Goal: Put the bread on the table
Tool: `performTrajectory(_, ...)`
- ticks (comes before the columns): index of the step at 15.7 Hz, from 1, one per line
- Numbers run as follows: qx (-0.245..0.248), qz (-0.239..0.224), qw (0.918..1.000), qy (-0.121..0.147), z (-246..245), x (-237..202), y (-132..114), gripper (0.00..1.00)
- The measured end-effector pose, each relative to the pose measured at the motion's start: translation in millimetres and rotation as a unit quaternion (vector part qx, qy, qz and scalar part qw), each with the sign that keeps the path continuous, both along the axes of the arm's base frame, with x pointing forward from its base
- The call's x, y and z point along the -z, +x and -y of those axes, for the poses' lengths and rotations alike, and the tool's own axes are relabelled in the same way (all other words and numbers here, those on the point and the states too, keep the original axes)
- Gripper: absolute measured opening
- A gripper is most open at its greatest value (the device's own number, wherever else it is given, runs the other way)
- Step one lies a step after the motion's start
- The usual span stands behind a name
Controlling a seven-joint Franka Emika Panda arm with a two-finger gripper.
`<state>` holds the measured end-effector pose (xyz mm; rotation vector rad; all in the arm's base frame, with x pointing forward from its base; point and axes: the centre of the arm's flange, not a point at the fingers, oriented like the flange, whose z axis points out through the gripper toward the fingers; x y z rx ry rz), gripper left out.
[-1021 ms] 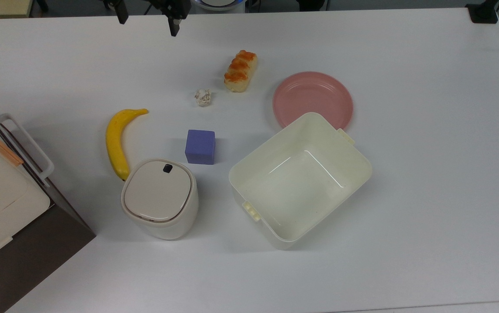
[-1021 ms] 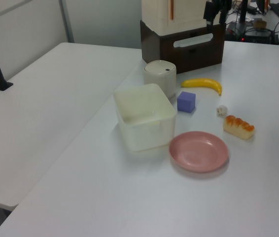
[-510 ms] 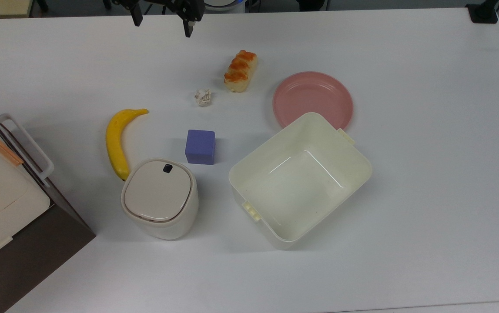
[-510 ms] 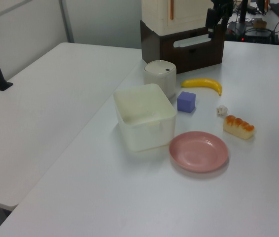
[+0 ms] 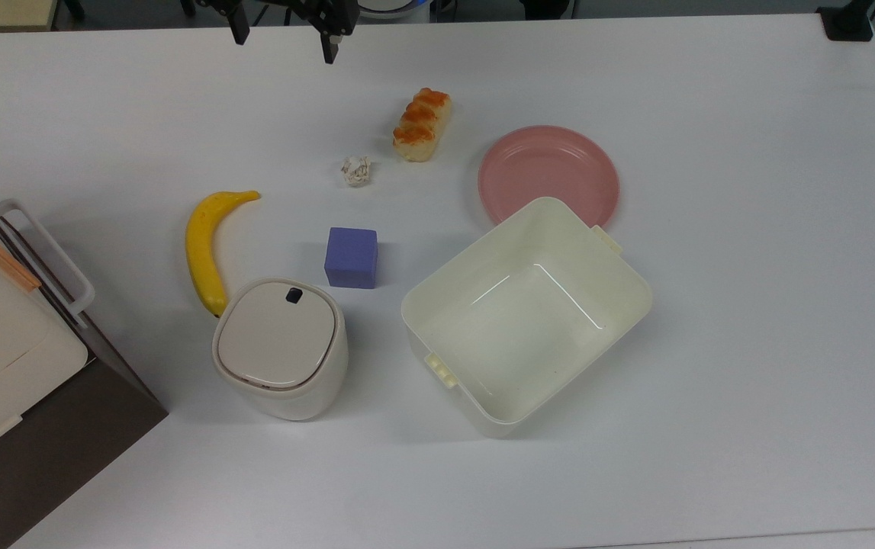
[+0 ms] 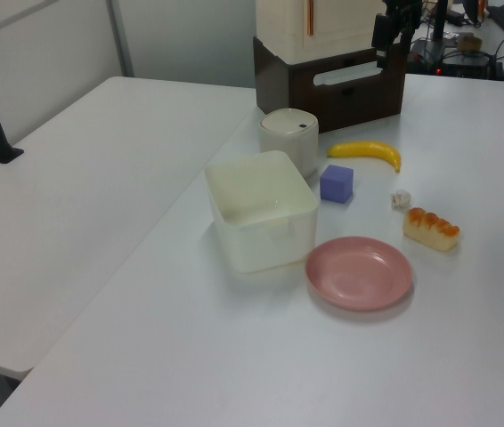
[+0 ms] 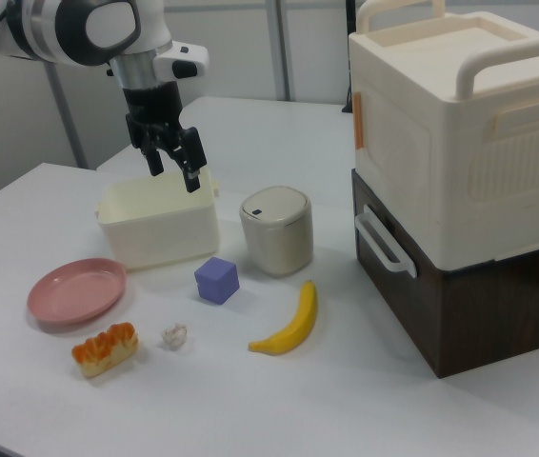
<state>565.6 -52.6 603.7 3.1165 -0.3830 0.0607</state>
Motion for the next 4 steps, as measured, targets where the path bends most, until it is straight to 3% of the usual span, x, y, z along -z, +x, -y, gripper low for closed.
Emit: performTrajectory(4, -0.012, 0.000, 0.9999, -0.001, 0.0, 0.1, 0.0, 1.00)
